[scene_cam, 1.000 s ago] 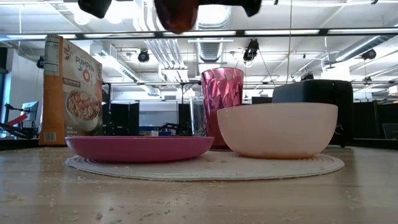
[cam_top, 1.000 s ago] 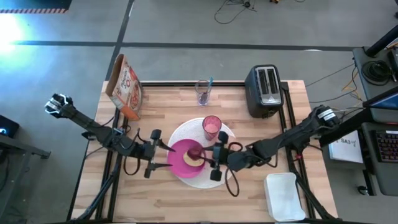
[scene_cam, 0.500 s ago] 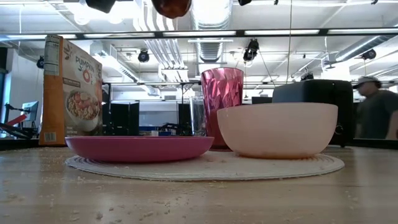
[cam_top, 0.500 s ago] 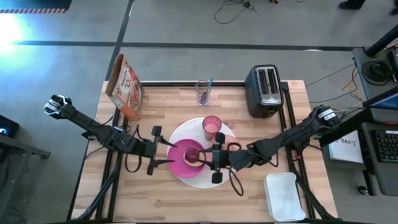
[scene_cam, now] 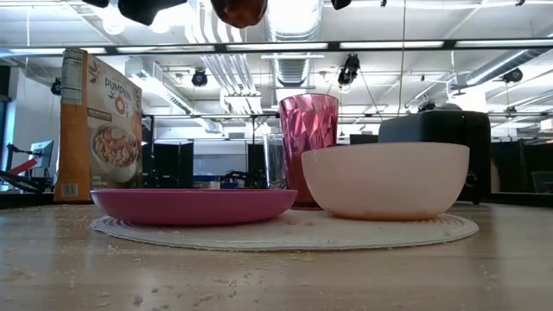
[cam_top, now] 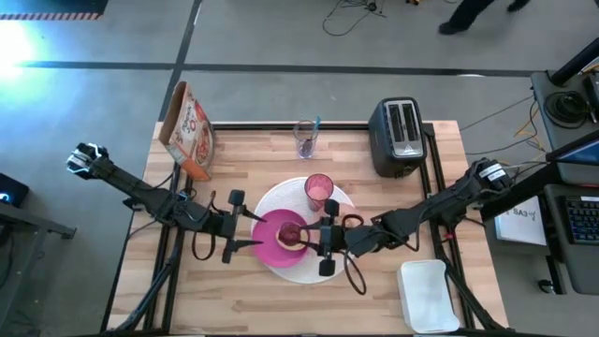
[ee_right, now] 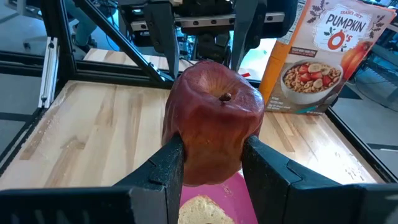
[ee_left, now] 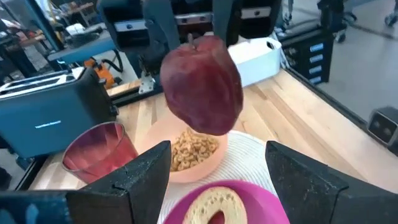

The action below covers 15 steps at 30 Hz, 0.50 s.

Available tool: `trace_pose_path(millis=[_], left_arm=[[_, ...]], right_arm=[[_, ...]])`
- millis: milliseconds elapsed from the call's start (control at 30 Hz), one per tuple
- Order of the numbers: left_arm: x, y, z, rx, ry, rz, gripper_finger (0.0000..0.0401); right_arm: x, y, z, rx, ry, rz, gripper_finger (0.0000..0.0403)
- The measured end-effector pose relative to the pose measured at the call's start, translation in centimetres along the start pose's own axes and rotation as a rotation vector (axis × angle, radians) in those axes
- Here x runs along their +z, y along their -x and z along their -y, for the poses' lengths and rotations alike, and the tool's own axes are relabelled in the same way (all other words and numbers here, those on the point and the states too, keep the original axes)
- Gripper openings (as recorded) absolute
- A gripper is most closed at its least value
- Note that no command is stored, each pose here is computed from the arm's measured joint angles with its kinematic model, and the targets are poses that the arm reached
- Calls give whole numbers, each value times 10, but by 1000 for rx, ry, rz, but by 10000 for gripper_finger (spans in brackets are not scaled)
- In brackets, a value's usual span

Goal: Arrange a breakfast setting
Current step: Put the apple on the white tablemat to the top of the pink plate

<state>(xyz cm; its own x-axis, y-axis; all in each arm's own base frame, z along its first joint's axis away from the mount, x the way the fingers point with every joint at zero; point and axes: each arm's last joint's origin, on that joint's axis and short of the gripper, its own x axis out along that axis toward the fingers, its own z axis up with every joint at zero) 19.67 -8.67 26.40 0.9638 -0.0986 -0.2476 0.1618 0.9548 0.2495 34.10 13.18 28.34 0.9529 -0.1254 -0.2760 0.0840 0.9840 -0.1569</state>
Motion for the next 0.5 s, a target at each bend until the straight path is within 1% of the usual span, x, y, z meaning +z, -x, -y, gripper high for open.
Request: trace_pose_path(millis=[133,233,300,367,500], left_arm=[[10,0,-1,-35,-26,-52,258],[15,-4,0,-57,-38,-104,279],[17,-8,-2,-50,-31,-107,294],[18,-10,-4,-39,-22,-107,306],[18,-13,-3,-30,-28,-68,312]], right_arm=[[0,-1,2,-2,-4,3,128],[3,-2,3,49,-17,23,128],[5,-3,3,79,-27,45,128],[6,-3,3,86,-16,59,128],[6,-4,3,84,29,64,128]])
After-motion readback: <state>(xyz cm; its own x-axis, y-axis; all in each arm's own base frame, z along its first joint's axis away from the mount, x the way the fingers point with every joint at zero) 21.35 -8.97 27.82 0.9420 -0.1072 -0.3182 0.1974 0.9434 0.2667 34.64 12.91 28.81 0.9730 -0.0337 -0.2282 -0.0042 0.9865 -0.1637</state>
